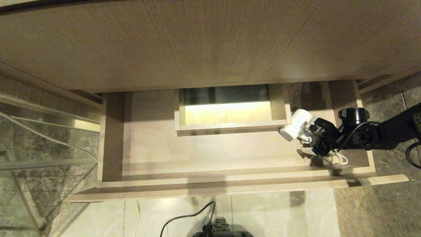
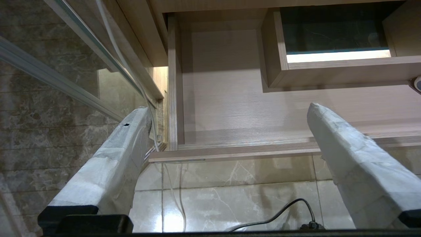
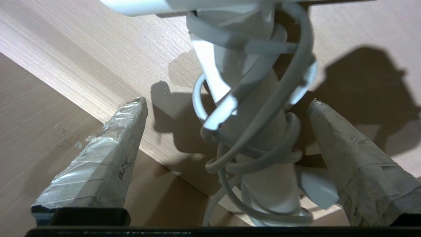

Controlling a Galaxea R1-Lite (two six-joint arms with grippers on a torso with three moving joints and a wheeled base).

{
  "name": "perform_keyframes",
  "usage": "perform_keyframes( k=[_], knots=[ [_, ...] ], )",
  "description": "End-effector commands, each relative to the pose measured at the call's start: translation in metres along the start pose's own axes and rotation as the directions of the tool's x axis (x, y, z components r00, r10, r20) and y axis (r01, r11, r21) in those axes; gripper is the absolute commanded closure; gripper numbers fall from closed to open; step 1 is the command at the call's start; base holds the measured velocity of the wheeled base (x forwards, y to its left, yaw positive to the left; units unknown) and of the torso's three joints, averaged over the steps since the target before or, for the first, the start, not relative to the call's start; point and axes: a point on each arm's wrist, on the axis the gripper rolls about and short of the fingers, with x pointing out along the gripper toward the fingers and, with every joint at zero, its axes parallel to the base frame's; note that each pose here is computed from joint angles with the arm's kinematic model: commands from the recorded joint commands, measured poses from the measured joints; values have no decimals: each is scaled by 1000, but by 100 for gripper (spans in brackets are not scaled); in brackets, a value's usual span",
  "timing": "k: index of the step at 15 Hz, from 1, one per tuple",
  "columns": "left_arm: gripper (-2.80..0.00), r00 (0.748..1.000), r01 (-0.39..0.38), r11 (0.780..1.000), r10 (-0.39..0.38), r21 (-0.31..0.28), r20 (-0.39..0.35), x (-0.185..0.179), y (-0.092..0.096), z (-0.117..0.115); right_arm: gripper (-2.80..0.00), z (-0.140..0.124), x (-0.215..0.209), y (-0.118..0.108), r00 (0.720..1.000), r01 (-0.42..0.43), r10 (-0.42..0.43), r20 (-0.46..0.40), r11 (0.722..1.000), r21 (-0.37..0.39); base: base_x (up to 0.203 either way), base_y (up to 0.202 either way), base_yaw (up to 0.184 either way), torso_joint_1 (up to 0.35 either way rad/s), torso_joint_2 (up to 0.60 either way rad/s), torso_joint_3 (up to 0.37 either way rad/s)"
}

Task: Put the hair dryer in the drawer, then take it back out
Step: Take the hairdryer out

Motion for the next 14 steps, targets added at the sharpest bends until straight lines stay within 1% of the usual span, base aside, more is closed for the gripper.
perform_keyframes(
  k=[1,4,5,10,14],
  knots=[
    [-280,999,-1,1000,1,-1,-38,1,0,-11,-280,-3,3,2,1000,-9,9,-5,1000,7,0,0,0,0,0,0],
    [-280,999,-1,1000,1,0,-38,1,0,-11,-280,-4,4,2,1000,-11,11,-7,1000,11,0,0,0,0,0,0],
    [-280,999,-1,1000,1,0,-38,1,0,-11,0,-4,4,2,1000,-10,10,-5,1000,9,0,0,0,0,0,0],
    [-280,999,-1,1000,1,-2,-38,1,0,-11,0,-3,2,1,1000,-11,11,-5,1000,10,0,0,0,0,0,0],
    [-280,999,-1,1000,1,0,-38,1,0,-11,0,-1,-4,-5,1000,12,-12,5,1000,8,0,0,0,0,0,0]
  ],
)
